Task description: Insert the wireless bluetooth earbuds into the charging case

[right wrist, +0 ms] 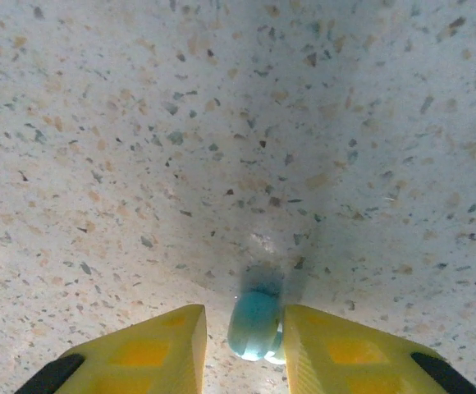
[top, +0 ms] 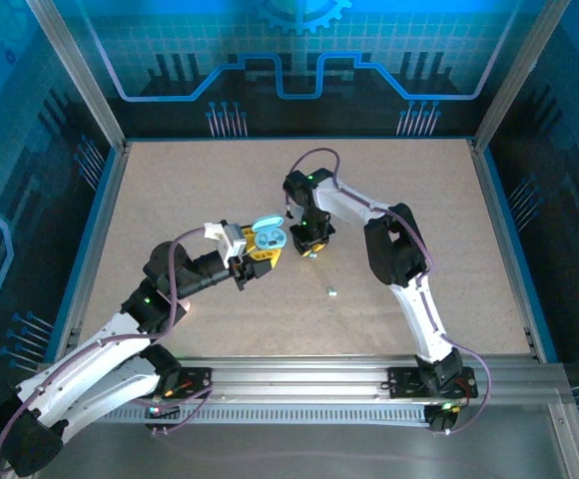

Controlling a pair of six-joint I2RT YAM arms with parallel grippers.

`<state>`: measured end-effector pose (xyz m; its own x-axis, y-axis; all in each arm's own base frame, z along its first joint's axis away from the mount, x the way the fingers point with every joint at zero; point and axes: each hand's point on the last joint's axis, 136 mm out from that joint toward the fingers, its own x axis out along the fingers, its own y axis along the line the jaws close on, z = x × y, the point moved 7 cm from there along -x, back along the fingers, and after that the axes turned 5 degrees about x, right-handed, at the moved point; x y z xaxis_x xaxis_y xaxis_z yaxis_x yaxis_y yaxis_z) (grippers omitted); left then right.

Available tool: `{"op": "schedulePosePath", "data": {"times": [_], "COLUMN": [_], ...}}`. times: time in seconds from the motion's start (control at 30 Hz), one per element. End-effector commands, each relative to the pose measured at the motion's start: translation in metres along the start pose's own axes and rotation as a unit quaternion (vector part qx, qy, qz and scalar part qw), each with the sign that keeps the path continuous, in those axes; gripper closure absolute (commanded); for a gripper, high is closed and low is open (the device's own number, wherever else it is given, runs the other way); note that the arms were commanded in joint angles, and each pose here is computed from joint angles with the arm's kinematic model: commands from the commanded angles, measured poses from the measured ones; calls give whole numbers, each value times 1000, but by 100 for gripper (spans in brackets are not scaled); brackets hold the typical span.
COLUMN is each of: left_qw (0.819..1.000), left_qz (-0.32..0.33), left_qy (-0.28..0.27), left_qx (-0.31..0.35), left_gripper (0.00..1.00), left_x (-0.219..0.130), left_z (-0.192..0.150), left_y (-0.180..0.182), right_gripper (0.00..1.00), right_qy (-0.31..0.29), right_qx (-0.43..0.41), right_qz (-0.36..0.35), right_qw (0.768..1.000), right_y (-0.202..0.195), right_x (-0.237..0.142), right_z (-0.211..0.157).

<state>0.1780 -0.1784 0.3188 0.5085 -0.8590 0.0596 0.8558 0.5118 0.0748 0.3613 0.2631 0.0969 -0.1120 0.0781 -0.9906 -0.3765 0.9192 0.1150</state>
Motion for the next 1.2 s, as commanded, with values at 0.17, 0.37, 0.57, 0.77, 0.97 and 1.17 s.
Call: {"op": "schedulePosePath", "data": {"times": [0.17, 0.37, 0.57, 0.77, 0.97, 1.17], "left_qw": [1000, 1000, 1000, 1000, 1000, 1000], "left_qz": [5, 5, 5, 6, 6, 6], "left_qy": [-11, -10, -9, -7, -8, -6], "left_qx": [3, 2, 3, 2, 3, 1], "left_gripper": [67, 67, 67, 67, 67, 67], "left_x": [-3, -3, -3, -3, -2, -1], "left_z": [5, 4, 3, 2, 3, 2], "left_y": [0, 0, 0, 0, 0, 1], "right_gripper": [69, 68, 70, 73, 72, 73], "right_qy": [14, 21, 30, 35, 43, 51], "right_qx": [-7, 2, 3, 5, 11, 13], "right_qz": [-19, -35, -30, -27, -28, -33], "right_qw": [1000, 999, 999, 999, 999, 998], "right_y": [2, -1, 0, 0, 0, -1], "right_x": [0, 3, 9, 11, 12, 15], "right_z": [5, 5, 4, 4, 2, -1]}}
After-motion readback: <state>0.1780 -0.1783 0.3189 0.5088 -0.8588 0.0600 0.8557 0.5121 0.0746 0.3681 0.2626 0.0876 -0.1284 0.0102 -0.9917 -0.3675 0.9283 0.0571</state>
